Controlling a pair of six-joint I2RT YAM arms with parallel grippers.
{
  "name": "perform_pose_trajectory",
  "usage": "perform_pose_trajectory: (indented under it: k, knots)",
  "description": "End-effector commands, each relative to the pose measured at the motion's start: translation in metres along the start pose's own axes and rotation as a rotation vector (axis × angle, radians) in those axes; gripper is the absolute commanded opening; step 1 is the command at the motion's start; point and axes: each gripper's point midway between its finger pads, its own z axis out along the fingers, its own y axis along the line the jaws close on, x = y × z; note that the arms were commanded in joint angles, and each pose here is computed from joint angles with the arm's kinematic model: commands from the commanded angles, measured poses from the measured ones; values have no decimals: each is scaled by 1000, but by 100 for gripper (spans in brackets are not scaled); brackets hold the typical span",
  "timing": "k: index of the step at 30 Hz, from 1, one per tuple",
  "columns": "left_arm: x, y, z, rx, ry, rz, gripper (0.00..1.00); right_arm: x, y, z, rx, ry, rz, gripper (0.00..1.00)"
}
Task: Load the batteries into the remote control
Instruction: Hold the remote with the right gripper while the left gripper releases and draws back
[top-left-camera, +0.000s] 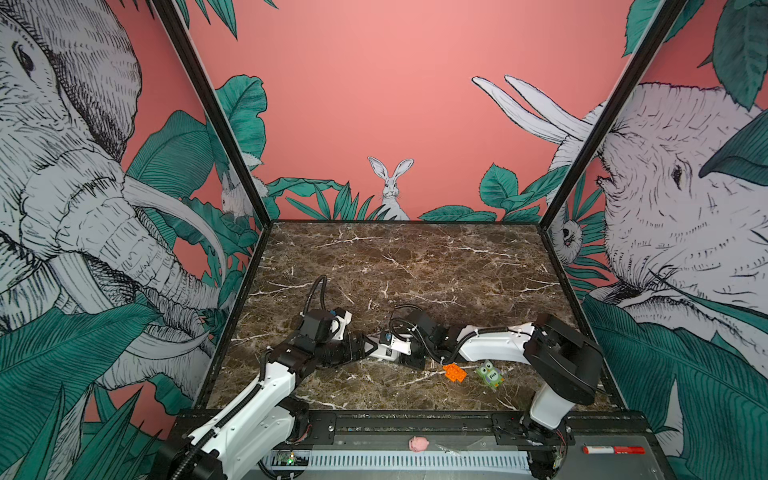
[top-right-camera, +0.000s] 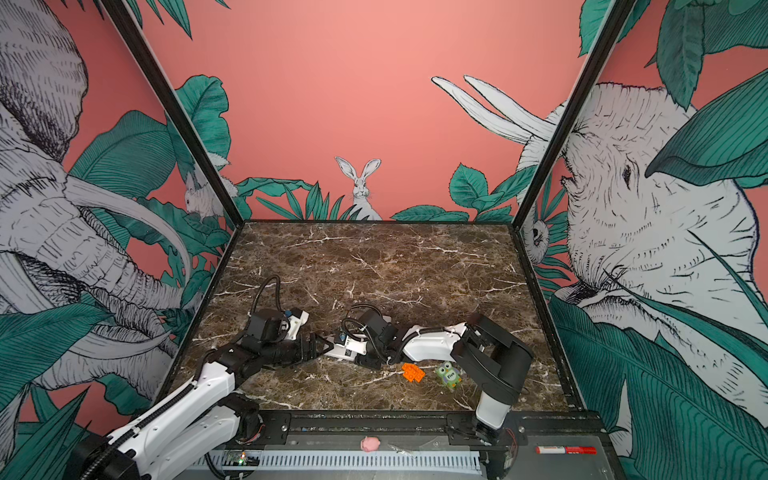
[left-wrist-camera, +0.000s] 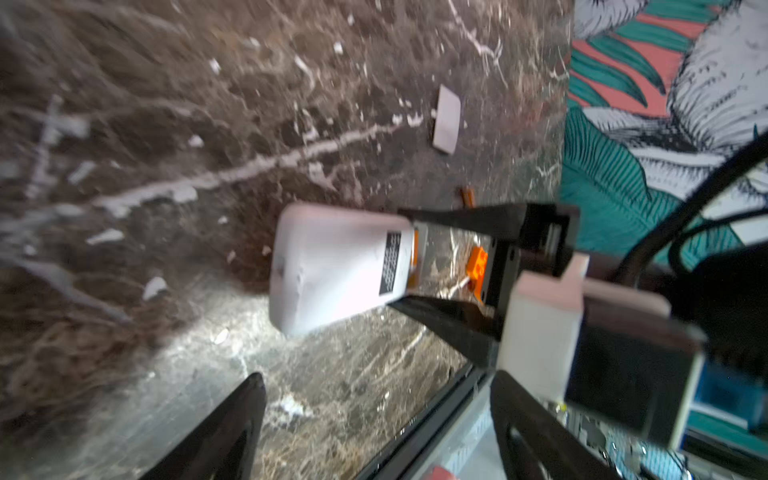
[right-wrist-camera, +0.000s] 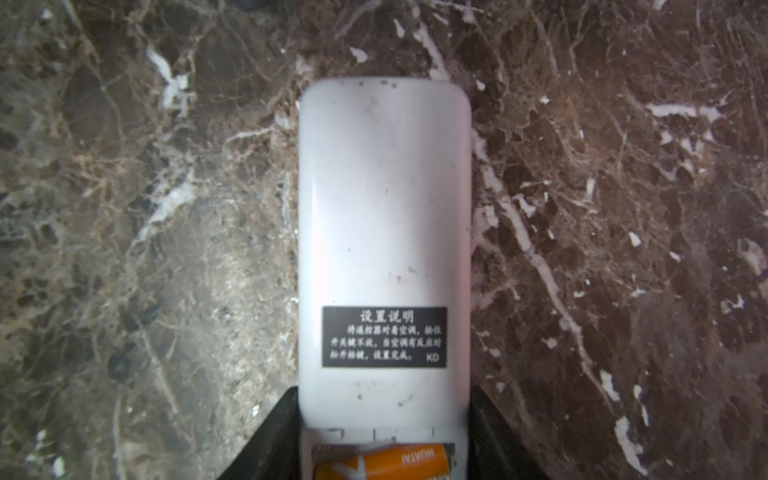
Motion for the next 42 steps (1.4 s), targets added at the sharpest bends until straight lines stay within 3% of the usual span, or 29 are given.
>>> perform_pose_trajectory:
  k: [1, 8, 16, 20, 27, 42]
  knots:
    - [-19, -13, -5, 20, -59, 36, 83, -14, 12, -6, -31, -76, -62, 21]
    - [-22, -12, -5, 12, -71, 22, 82, -21, 12, -16, -21, -139, -59, 19]
    - [-20, -10, -1, 15, -57, 23, 97, -27, 10, -19, -18, -192, -29, 17]
    - [-21, -15, 3, 35, -40, 32, 97, -29, 8, -20, -18, -211, -18, 17]
    - [-18, -18, 17, 47, -4, 48, 83, -49, 2, -36, -3, -300, -11, 17]
    - [-13, -24, 27, 59, 12, 69, 45, -47, 2, -33, -12, -292, 0, 18]
